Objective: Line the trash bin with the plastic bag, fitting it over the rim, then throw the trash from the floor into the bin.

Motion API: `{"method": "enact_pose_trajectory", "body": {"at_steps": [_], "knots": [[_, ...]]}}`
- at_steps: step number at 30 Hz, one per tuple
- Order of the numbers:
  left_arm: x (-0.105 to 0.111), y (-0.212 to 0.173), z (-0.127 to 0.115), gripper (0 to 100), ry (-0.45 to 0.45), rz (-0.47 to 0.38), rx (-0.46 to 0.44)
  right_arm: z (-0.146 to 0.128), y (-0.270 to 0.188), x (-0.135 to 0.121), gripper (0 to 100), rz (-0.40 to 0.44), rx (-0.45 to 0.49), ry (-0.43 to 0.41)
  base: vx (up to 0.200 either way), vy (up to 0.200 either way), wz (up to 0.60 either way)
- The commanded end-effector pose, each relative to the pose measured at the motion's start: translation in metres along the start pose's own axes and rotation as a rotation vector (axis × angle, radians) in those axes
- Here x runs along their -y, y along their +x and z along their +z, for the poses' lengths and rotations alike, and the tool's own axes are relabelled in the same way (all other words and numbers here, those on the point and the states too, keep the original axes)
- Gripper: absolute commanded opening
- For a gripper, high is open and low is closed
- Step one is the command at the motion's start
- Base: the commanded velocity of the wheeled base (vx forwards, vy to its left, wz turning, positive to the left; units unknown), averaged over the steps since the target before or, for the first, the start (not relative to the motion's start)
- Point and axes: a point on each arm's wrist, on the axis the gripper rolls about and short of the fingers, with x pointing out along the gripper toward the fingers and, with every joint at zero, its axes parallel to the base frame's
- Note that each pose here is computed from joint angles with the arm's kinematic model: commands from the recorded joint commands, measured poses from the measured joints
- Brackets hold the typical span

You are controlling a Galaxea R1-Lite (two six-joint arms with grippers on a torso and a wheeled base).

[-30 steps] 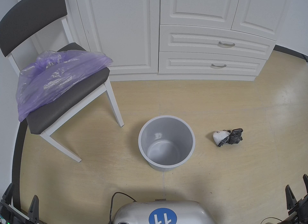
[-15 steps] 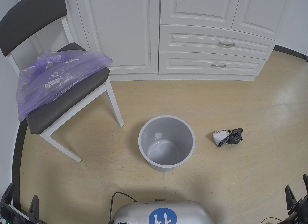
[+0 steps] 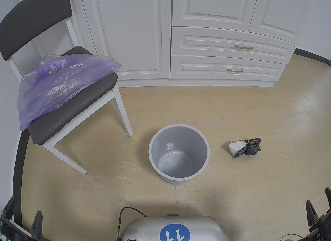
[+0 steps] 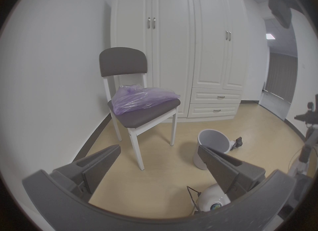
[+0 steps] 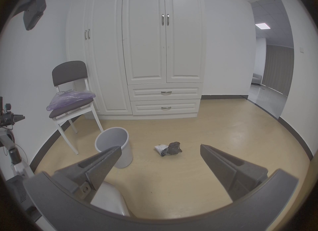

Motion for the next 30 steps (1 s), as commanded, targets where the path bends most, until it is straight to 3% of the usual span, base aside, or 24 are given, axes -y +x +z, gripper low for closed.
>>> {"method": "enact_pose_trajectory", "body": {"at_steps": [1, 8, 11, 14, 25, 26, 28, 30], "knots": [[0.0, 0.0, -0.004, 100, -0.047, 0.022, 0.002, -0.005, 0.0, 0.0, 100, -0.002, -0.001, 0.02, 0.0, 0.0, 0.0], [-0.001, 0.0, -0.005, 100, -0.031, 0.025, 0.003, -0.004, 0.0, 0.0, 100, -0.005, 0.012, -0.017, 0.0, 0.0, 0.0], [0.0, 0.0, -0.005, 100, 0.021, 0.006, 0.003, 0.016, -0.004, 0.0, 100, 0.012, 0.126, -0.056, 0.0, 0.0, 0.0], [0.0, 0.0, -0.005, 100, 0.016, 0.001, 0.001, 0.034, -0.007, -0.001, 100, 0.04, 0.173, -0.037, 0.0, 0.0, 0.0], [-0.001, 0.0, -0.005, 100, -0.028, 0.025, -0.002, 0.045, -0.003, -0.001, 100, 0.05, 0.141, -0.016, 0.0, 0.0, 0.0], [-0.001, 0.0, -0.005, 100, -0.024, 0.027, -0.002, 0.065, 0.003, -0.001, 100, 0.047, 0.121, -0.015, 0.0, 0.0, 0.0], [-0.001, 0.0, -0.005, 100, -0.024, 0.027, -0.002, 0.067, 0.004, -0.001, 100, 0.047, 0.115, -0.015, 0.0, 0.0, 0.0], [-0.001, 0.0, -0.005, 100, -0.028, 0.032, -0.002, 0.095, 0.021, -0.001, 100, 0.036, 0.061, -0.012, 0.0, 0.0, 0.0]]}}
